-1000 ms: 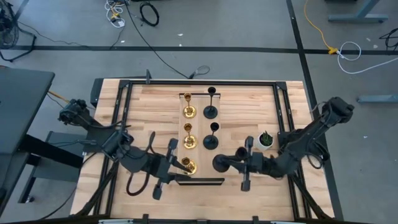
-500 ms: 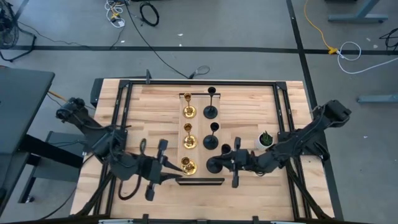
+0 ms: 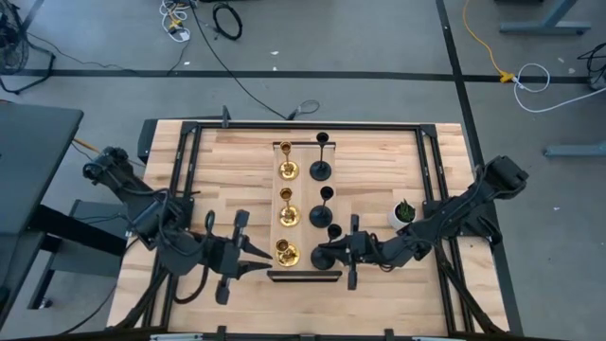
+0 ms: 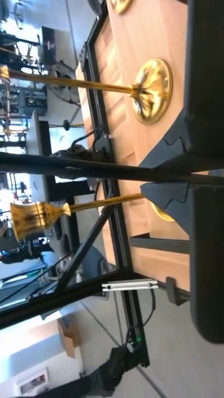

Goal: Pick & Place candle stick holders
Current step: Put the black candle holder on the shelf

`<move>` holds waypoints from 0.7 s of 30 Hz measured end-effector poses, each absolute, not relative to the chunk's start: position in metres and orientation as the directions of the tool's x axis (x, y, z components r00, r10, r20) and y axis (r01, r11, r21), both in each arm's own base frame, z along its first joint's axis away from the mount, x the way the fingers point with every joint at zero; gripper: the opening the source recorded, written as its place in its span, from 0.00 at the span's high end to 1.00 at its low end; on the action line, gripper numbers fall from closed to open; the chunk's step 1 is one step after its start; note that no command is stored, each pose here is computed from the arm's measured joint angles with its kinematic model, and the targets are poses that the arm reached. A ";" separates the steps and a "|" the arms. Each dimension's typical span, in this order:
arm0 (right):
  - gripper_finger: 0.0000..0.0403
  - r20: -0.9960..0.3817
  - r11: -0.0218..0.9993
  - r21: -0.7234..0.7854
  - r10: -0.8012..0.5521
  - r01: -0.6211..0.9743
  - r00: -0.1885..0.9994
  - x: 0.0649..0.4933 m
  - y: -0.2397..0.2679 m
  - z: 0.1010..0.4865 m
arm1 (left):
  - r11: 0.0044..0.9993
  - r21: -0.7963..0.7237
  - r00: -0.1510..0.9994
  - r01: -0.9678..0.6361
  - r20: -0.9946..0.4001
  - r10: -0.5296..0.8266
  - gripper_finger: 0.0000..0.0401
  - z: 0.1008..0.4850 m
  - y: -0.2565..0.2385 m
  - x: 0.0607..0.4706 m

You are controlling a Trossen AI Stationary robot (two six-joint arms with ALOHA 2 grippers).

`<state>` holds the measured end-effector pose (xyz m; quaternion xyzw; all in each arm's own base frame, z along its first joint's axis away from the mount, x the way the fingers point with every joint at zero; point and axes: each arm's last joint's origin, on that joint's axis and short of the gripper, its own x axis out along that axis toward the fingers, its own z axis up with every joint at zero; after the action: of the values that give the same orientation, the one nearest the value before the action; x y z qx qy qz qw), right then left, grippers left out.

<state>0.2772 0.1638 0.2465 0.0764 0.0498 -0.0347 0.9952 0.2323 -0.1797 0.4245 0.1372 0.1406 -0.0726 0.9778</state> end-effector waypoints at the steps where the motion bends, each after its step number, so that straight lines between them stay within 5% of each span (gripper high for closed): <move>1: 1.00 -0.107 0.986 0.150 -0.058 0.074 0.993 0.277 0.164 0.246 | 0.952 0.248 0.949 0.179 -0.297 -0.101 0.82 0.424 -0.180 0.232; 21: 0.99 -0.140 0.984 0.158 -0.056 0.078 0.989 0.278 0.164 0.241 | 0.954 0.244 0.950 0.177 -0.296 -0.100 0.82 0.424 -0.180 0.232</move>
<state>0.2776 0.1642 0.2413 0.0817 0.0675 -0.0337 0.9938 0.2323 -0.1797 0.4243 0.1350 0.1414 -0.0707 0.9781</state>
